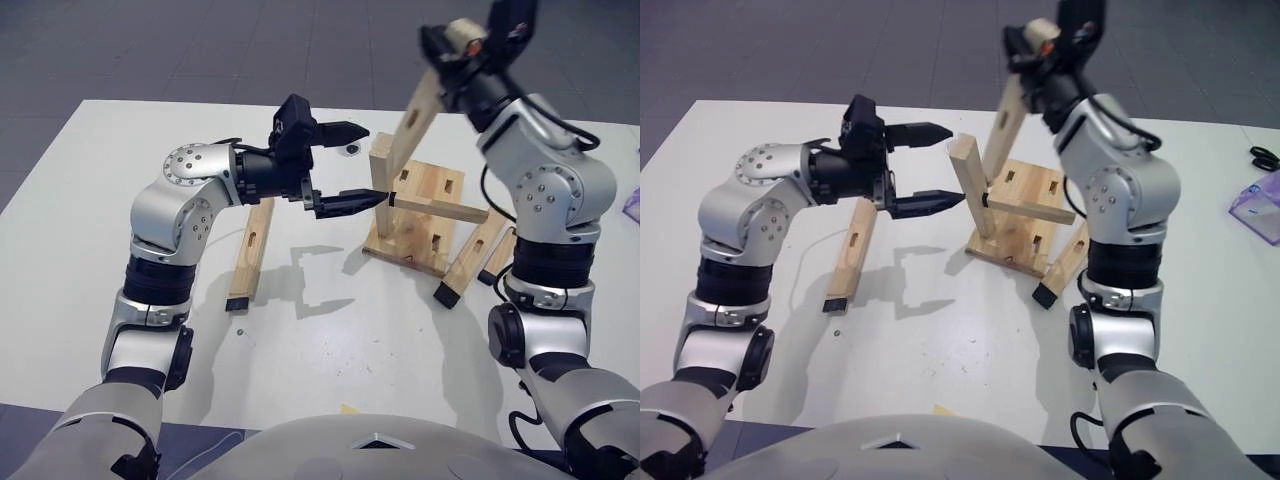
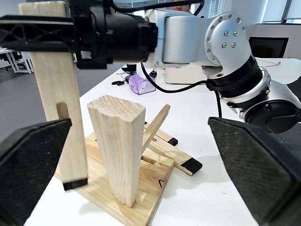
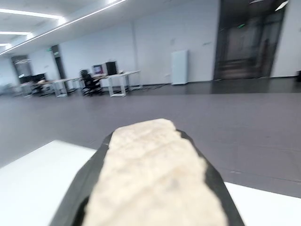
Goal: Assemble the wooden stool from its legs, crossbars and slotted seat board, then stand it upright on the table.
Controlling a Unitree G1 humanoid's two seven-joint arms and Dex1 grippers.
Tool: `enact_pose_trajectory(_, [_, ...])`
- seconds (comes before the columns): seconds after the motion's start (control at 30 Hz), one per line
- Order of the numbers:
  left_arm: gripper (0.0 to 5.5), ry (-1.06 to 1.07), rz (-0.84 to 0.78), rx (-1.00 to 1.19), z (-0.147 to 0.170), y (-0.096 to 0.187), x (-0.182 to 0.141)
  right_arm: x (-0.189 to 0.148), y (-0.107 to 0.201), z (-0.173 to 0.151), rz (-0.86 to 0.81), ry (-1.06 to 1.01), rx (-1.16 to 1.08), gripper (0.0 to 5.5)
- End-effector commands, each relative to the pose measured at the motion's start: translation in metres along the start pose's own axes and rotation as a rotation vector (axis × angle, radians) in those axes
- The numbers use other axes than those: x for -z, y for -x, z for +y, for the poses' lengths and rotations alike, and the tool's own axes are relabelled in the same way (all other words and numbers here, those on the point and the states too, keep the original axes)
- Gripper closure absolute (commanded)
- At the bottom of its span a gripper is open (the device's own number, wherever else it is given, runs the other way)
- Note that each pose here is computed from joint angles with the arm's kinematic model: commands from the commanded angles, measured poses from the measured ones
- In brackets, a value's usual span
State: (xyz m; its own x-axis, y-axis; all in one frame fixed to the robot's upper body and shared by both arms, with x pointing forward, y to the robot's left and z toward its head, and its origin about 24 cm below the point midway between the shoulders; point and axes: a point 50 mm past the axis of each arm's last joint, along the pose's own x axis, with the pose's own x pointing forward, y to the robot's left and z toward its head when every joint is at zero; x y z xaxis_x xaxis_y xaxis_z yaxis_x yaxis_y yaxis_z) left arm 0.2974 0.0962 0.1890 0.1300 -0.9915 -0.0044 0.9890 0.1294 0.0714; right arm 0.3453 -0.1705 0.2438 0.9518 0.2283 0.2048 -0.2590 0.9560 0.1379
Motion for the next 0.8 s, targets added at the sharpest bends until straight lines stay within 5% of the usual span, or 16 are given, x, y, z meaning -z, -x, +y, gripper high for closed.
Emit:
enact_pose_trajectory(0.03, [0.10,-0.094,0.042,0.036,0.012,-0.011,-0.009,-0.023,-0.002,-0.031,-0.105,0.044,0.145,4.42])
enact_pose_trajectory(0.27, [0.10,-0.108,0.149,0.078,0.028,-0.021,0.008,-0.017,0.000,-0.041,-0.100,0.067,0.193,4.42])
enact_pose_trajectory(0.8, [2.85,-0.079,0.111,0.292,0.000,-0.050,0.008,-0.006,0.008,-0.052,-0.060,0.073,0.242,4.42])
